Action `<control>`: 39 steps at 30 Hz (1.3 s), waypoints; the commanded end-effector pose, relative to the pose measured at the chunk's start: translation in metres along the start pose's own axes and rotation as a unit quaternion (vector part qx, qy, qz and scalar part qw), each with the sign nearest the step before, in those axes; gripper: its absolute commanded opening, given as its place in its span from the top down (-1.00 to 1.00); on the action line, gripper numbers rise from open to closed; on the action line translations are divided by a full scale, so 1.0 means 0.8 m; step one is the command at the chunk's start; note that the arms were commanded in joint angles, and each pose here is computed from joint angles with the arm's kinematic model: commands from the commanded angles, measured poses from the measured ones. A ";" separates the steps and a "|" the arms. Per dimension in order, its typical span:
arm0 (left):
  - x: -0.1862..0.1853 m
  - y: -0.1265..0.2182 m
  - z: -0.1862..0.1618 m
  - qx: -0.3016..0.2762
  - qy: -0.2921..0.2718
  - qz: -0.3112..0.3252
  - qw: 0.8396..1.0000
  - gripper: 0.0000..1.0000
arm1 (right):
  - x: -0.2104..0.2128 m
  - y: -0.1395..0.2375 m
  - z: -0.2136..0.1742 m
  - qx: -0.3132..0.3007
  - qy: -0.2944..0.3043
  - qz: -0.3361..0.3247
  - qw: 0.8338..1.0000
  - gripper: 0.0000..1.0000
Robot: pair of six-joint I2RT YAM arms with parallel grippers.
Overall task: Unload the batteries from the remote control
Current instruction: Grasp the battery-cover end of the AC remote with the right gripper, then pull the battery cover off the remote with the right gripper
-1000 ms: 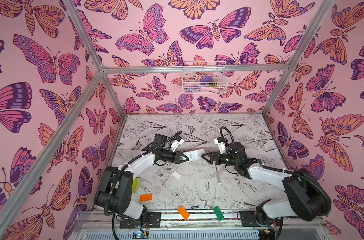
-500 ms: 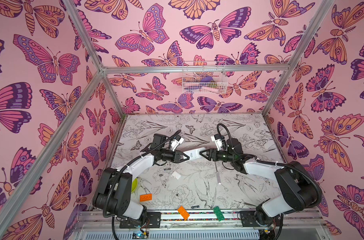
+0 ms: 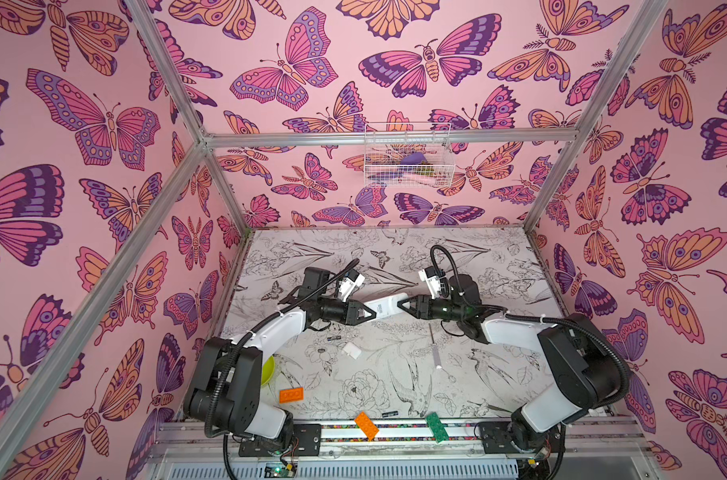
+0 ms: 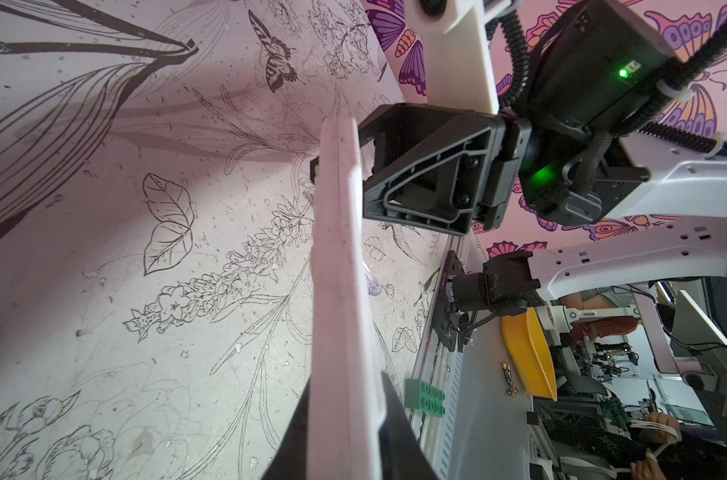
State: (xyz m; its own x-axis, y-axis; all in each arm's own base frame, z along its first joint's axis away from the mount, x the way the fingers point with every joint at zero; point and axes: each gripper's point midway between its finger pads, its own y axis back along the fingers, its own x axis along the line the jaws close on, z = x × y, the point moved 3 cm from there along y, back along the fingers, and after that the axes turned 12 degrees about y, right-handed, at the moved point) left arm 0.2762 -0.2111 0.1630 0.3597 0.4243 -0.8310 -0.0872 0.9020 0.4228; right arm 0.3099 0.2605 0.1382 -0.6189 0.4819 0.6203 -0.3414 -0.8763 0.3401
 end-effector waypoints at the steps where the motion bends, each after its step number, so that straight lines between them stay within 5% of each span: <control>1: -0.018 0.002 -0.001 0.002 -0.036 -0.025 0.999 1.00 | 0.012 -0.006 0.014 -0.010 0.012 0.018 1.000 0.08; 8: -0.017 0.001 -0.003 0.003 -0.039 -0.026 0.999 1.00 | 0.013 -0.011 0.020 -0.010 0.010 0.025 1.000 0.24; 26: 0.017 0.000 0.011 -0.019 0.001 0.063 0.998 1.00 | 0.020 0.011 0.000 0.000 0.021 0.004 1.000 0.24; 39: 0.019 0.001 0.008 -0.019 -0.009 0.067 0.998 1.00 | 0.013 0.010 -0.006 0.012 0.020 -0.007 1.000 0.29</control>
State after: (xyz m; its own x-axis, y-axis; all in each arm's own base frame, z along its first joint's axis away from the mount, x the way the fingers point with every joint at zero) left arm 0.2863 -0.2041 0.1501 0.3342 0.5469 -0.7676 -0.1661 0.8359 0.5232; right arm 0.2959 0.2547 0.1391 -0.6211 0.5116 0.5937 -0.3405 -0.8584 0.3836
